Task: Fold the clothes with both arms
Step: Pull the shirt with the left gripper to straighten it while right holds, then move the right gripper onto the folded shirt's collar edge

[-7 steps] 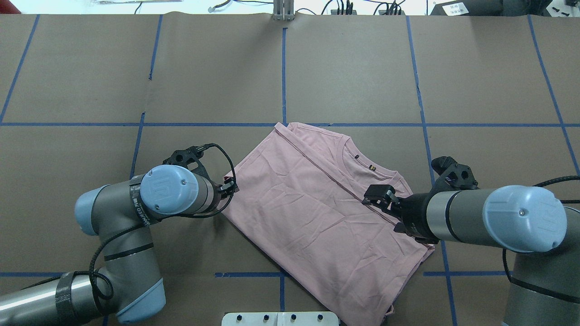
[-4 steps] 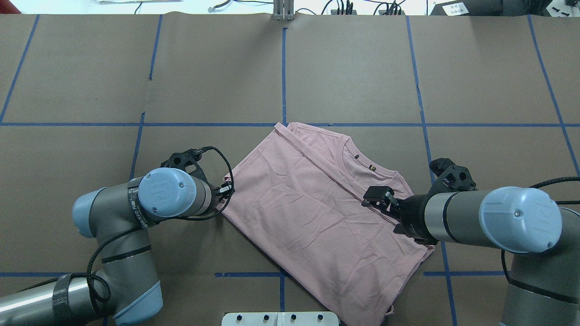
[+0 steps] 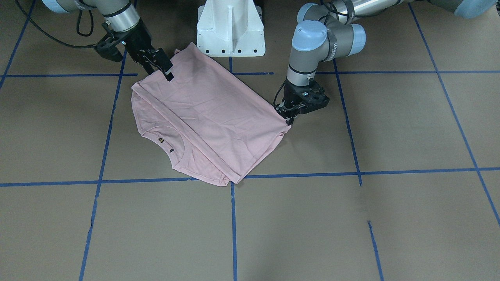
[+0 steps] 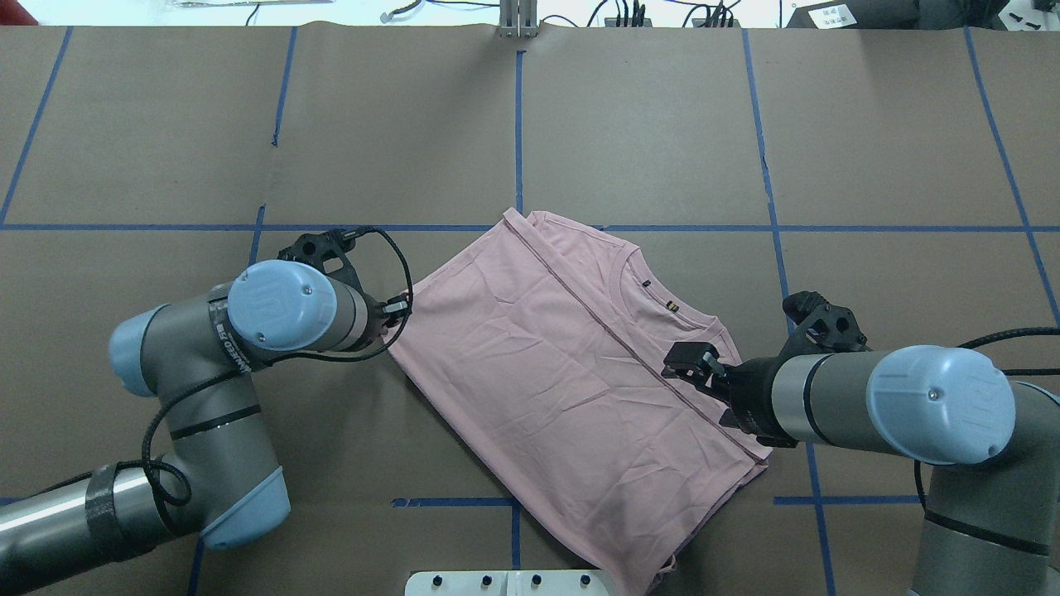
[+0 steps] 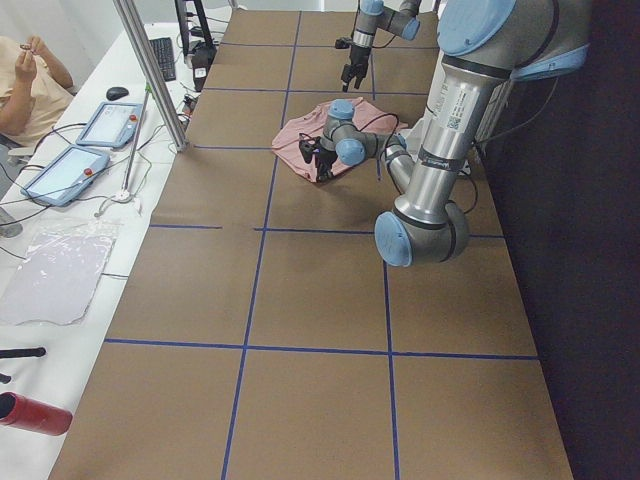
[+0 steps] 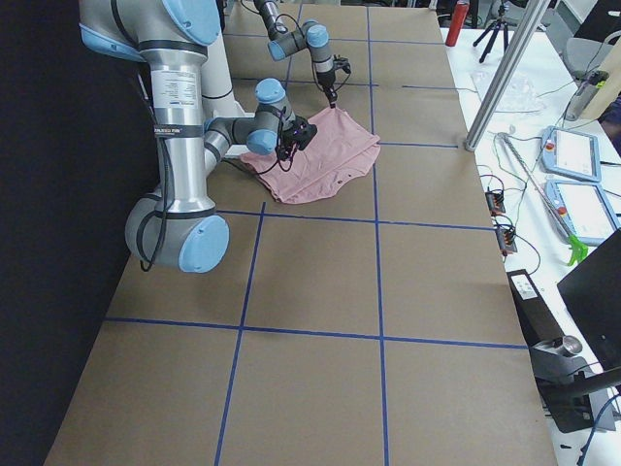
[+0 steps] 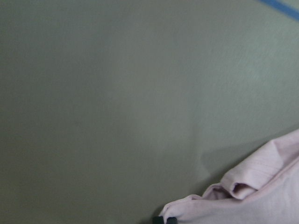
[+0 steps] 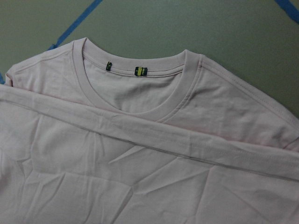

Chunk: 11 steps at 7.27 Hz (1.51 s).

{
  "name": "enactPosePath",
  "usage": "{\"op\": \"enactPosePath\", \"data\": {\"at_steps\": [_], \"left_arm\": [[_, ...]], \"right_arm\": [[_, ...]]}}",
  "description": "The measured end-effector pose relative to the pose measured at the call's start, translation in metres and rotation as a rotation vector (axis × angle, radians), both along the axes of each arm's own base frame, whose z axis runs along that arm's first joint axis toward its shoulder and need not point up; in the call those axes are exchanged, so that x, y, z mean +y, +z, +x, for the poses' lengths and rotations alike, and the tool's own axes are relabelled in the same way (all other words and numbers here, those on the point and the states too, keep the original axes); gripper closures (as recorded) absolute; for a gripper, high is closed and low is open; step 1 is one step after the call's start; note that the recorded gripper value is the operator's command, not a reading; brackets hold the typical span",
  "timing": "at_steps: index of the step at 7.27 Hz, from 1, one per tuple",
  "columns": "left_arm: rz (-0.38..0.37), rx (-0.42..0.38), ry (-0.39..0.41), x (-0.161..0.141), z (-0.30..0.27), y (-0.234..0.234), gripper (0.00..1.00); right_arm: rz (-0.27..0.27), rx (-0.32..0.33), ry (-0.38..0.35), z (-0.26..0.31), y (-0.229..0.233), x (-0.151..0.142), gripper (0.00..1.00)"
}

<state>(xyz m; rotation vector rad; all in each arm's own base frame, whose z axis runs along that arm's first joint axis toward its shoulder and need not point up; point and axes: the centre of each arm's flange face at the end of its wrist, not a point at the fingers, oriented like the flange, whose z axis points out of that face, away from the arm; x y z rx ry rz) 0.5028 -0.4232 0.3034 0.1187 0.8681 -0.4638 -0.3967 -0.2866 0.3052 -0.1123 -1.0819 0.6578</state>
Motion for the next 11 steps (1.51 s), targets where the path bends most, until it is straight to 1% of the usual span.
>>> {"op": "enactPosePath", "data": {"at_steps": [1,2,4,5,6,7,8,9,10,11], "left_arm": [[0.054,0.002,-0.025,-0.037,-0.019,-0.01,1.0],[0.094,0.014,-0.064,-0.081,-0.025,-0.018,1.0],[0.132,0.027,-0.145,-0.184,-0.008,-0.027,1.0],[0.146,0.023,-0.176,-0.228,-0.004,-0.022,0.65],[0.162,0.021,-0.195,-0.257,-0.007,-0.014,0.42],[0.181,0.025,-0.201,-0.269,-0.012,-0.011,0.41],[0.201,0.045,-0.202,-0.265,-0.021,-0.013,0.41],[0.221,0.071,-0.201,-0.247,-0.039,-0.012,0.41],[0.232,0.085,-0.199,-0.227,-0.057,-0.009,0.41],[0.232,0.086,-0.196,-0.214,-0.068,-0.008,0.41]], "right_arm": [[0.001,0.0,0.0,0.0,0.0,0.0,0.0],[0.001,0.0,0.0,0.0,0.0,0.0,0.0],[0.001,0.001,-0.002,0.0,0.0,0.001,0.0],[0.003,-0.004,-0.003,-0.001,-0.002,0.001,0.0],[0.006,-0.013,-0.007,-0.006,-0.007,0.001,0.0],[0.009,-0.022,-0.013,-0.018,-0.013,0.0,0.0],[0.011,-0.024,-0.015,-0.041,-0.019,-0.005,0.0],[0.012,-0.007,-0.007,-0.073,-0.029,-0.011,0.0],[0.01,0.028,0.008,-0.106,-0.042,-0.017,0.05],[-0.007,0.062,0.025,-0.14,-0.054,-0.022,0.14]]}}
